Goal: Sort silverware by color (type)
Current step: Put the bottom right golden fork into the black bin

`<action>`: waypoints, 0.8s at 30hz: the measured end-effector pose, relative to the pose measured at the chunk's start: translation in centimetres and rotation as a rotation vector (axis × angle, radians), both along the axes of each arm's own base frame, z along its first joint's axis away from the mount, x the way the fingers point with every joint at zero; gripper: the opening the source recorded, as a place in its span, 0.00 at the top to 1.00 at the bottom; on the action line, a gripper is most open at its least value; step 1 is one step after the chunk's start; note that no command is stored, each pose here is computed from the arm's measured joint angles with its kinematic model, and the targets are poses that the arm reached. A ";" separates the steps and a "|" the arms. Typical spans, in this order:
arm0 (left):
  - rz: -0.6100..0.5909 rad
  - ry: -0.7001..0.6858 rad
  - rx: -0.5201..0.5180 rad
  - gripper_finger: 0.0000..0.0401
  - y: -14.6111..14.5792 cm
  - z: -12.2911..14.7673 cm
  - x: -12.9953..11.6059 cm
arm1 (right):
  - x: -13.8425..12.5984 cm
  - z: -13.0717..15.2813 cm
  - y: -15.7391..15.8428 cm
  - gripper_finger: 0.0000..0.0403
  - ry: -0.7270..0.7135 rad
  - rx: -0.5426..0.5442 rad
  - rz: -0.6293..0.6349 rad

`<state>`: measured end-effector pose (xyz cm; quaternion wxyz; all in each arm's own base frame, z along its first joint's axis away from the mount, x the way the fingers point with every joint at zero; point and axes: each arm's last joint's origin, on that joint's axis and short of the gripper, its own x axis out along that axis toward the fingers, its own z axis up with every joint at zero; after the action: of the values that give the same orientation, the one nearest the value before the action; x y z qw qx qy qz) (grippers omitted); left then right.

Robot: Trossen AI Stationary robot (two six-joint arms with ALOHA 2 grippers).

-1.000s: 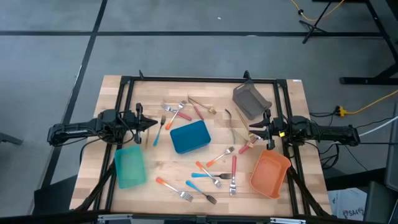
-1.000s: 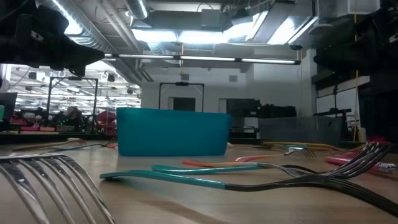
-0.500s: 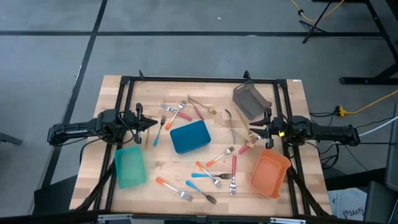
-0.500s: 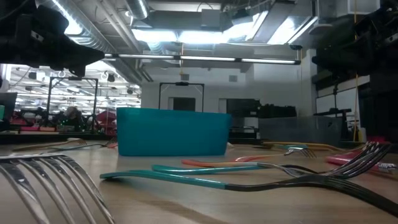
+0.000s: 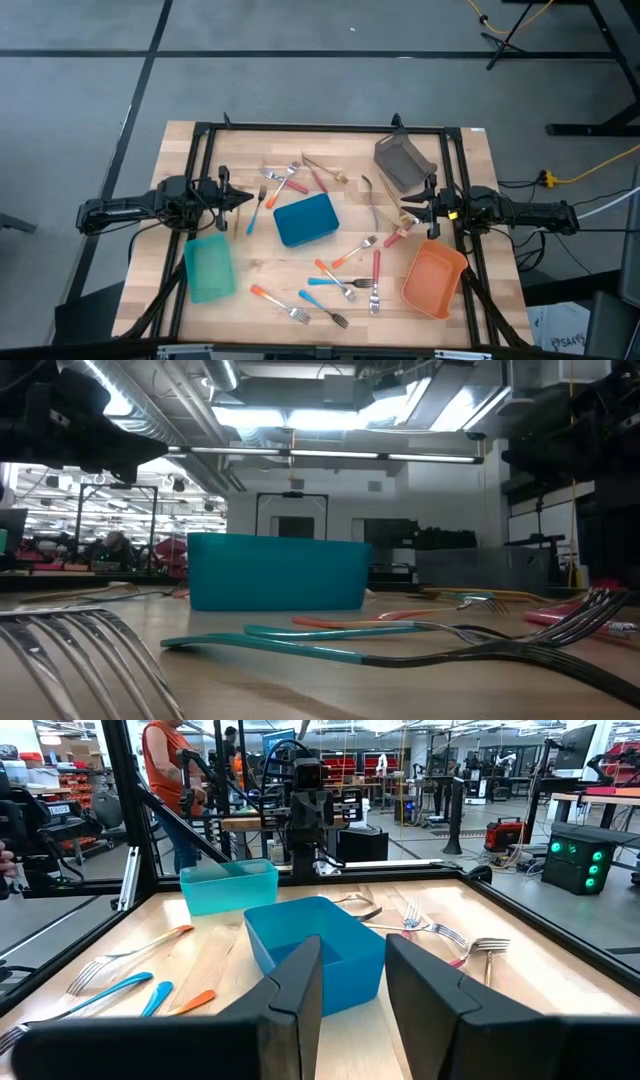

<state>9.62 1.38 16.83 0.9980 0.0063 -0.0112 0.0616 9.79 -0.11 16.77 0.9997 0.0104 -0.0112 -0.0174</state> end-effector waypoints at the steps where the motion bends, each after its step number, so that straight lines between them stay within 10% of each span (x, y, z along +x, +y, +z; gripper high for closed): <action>1: 0.000 0.000 0.000 0.99 0.0 0.0 0.0 | 0.0 0.0 0.0 0.74 0.000 0.000 0.000; 24: 0.000 0.000 0.000 0.99 0.0 0.0 0.0 | -1.3 5.8 0.0 0.74 -0.239 0.110 0.004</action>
<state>9.62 1.38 16.84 0.9980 0.0063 -0.0112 0.0617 8.44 -0.14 22.53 0.9892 0.0672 -0.1292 -0.0144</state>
